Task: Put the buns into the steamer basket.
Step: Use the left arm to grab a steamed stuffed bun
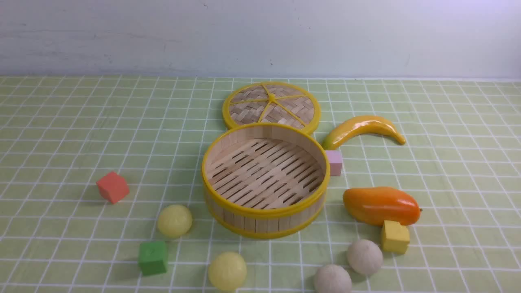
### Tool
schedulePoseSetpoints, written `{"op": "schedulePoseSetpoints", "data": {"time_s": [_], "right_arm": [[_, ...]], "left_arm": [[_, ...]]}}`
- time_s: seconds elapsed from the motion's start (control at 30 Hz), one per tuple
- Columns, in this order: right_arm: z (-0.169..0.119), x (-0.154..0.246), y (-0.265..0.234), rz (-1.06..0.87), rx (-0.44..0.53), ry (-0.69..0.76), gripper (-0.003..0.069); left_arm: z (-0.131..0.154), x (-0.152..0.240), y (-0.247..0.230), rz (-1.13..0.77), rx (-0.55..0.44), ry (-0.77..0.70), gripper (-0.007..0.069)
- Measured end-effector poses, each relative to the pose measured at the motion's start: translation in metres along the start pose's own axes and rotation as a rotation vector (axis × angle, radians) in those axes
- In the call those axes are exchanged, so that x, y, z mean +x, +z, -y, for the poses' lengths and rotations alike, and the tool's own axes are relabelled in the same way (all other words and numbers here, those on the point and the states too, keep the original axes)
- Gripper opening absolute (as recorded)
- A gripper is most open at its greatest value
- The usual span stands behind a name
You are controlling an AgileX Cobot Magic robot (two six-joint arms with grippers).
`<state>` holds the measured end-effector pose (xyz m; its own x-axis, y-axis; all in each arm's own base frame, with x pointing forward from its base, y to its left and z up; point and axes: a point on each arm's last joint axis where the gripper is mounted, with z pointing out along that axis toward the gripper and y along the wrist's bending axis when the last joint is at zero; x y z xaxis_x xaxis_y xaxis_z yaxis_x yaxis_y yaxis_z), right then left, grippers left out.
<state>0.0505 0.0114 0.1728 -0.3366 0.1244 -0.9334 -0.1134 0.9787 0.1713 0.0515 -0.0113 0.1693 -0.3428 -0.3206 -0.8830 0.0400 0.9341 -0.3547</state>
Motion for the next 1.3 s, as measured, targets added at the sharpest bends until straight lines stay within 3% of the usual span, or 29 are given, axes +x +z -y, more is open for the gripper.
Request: {"op": "schedulePoseSetpoints", "data": {"time_s": [0.63,0.73,0.93,1.07,1.2,1.3], "right_arm": [[0.0,0.0,0.0,0.0,0.0,0.0,0.0239],[0.0,0.0,0.0,0.0,0.0,0.0,0.0239],[0.0,0.0,0.0,0.0,0.0,0.0,0.0239],[0.0,0.0,0.0,0.0,0.0,0.0,0.0239],[0.0,0.0,0.0,0.0,0.0,0.0,0.0239],[0.0,0.0,0.0,0.0,0.0,0.0,0.0239]], "left_arm": [[0.001,-0.003,0.0,0.034,0.007,-0.007,0.0237],[0.004,-0.007,0.0,0.072,0.044,-0.122,0.0237],[0.009,-0.021,-0.003,0.209,0.153,-0.495,0.0237],[0.007,-0.03,-0.005,0.299,0.178,-0.585,0.0235],[0.007,-0.032,-0.006,0.32,0.185,-0.607,0.0187],[0.022,-0.049,-0.018,0.276,0.234,-0.552,0.0041]]}}
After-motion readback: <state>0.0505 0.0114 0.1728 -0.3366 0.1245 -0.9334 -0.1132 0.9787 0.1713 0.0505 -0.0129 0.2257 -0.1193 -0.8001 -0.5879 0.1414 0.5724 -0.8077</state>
